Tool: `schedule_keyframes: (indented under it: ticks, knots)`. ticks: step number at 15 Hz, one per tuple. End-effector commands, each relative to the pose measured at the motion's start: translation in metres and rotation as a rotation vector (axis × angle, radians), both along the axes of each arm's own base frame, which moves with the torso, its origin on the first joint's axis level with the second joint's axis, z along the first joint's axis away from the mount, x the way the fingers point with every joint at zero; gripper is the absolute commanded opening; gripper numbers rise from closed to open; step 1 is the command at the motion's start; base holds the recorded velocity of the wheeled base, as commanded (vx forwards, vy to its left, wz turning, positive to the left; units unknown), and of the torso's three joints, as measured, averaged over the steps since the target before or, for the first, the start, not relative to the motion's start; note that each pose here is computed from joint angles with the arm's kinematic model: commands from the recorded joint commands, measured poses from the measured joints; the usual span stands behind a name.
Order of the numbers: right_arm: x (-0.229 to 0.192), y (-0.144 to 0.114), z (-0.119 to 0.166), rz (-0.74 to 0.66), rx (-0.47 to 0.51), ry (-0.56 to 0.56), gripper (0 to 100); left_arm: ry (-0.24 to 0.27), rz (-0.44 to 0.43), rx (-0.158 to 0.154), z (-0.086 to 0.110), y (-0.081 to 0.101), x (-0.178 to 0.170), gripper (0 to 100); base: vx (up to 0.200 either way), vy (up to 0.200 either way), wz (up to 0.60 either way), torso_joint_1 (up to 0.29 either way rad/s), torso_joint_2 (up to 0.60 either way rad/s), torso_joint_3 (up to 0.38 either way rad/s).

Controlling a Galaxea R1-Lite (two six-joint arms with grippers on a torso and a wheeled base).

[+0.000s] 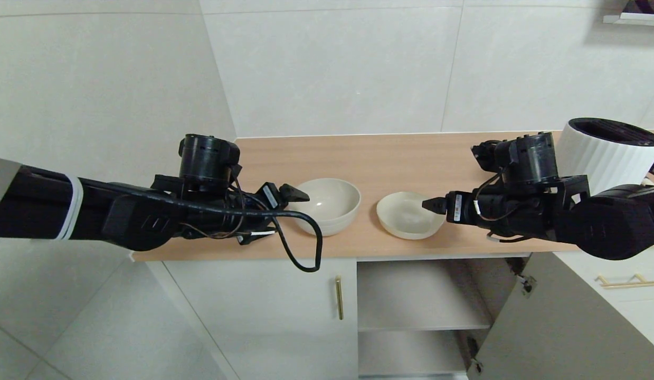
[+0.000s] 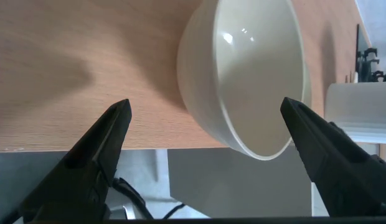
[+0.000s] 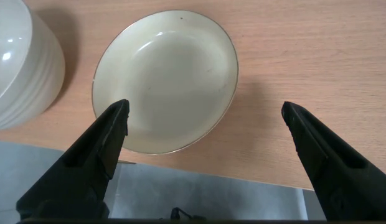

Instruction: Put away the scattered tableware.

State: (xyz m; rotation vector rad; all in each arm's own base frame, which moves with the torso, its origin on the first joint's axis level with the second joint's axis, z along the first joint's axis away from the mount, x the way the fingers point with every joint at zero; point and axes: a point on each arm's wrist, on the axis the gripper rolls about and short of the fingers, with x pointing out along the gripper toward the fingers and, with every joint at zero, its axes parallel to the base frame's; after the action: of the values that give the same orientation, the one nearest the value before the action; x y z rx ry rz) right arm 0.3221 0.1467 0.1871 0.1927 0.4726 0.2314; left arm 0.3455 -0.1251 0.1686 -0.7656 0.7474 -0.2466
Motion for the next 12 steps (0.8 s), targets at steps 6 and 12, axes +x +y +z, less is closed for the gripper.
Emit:
schedule_keyframes:
  ticks: [6, 12]
  knots:
    - [-0.0006, -0.0001, 0.0004, 0.002, 0.001, -0.001, 100, 0.014, -0.015, 0.008, -0.0061, -0.0069, 0.0004, 0, 0.0, 0.0, 0.0, 0.0, 0.0, 0.0]
    - [-0.0001, 0.0007, -0.0001, 0.004, -0.002, 0.002, 100, 0.006, -0.011, 0.006, -0.0029, -0.0063, -0.0011, 0, 0.0, 0.0, 0.0, 0.0, 0.0, 0.0]
